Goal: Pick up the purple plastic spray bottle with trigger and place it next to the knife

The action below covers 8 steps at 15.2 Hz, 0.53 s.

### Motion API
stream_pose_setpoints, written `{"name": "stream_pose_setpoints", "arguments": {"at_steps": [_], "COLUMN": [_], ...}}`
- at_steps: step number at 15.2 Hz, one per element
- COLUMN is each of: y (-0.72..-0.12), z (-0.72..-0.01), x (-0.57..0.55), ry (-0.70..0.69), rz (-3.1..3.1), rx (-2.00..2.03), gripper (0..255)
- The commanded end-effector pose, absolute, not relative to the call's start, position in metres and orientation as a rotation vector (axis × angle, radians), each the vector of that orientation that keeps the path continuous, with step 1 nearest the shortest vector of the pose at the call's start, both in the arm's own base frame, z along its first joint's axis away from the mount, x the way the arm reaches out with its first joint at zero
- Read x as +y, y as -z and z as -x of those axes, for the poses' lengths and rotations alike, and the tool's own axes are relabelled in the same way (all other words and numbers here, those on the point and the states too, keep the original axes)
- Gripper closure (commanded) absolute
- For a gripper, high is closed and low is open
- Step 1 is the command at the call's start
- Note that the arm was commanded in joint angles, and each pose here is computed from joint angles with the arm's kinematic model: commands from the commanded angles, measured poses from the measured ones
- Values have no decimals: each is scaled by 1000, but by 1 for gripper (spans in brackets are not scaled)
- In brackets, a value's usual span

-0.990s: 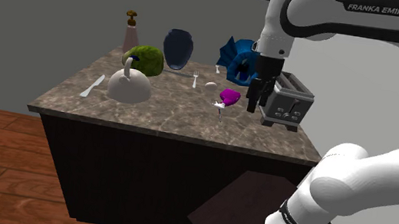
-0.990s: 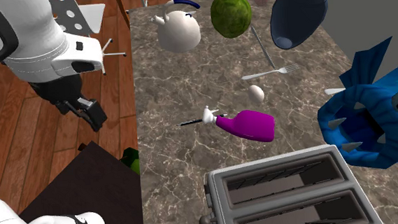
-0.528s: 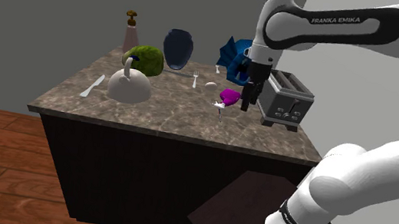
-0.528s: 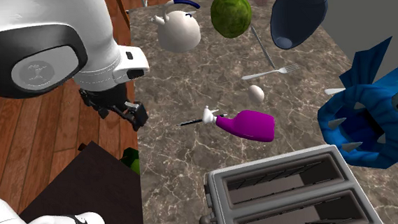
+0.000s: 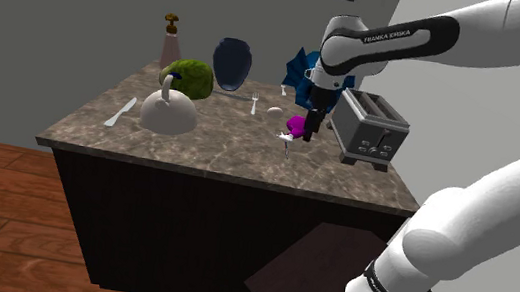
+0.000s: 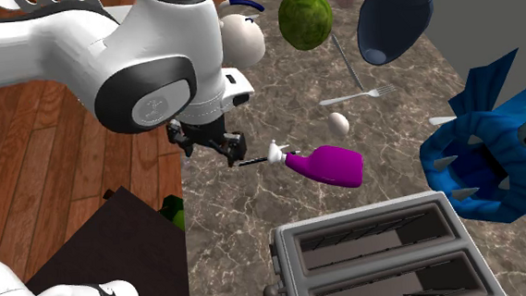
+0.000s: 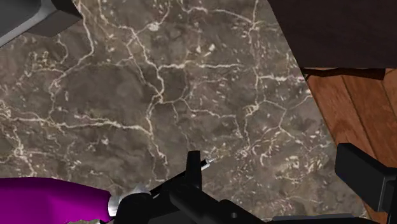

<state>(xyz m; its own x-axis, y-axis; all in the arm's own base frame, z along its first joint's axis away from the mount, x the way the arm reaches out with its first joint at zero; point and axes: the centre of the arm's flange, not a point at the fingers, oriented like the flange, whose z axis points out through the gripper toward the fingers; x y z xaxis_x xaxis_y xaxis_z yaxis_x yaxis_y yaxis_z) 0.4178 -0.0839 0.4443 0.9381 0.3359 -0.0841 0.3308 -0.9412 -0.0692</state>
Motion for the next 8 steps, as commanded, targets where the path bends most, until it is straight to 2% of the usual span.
{"name": "stream_pose_setpoints", "arguments": {"at_steps": [1, 8], "y": [-433, -396], "z": [-441, -509], "x": [-97, -136], "ry": [-128, -69], "rz": [3037, 3020], "rx": [-571, -726], "gripper": [0, 0]}}
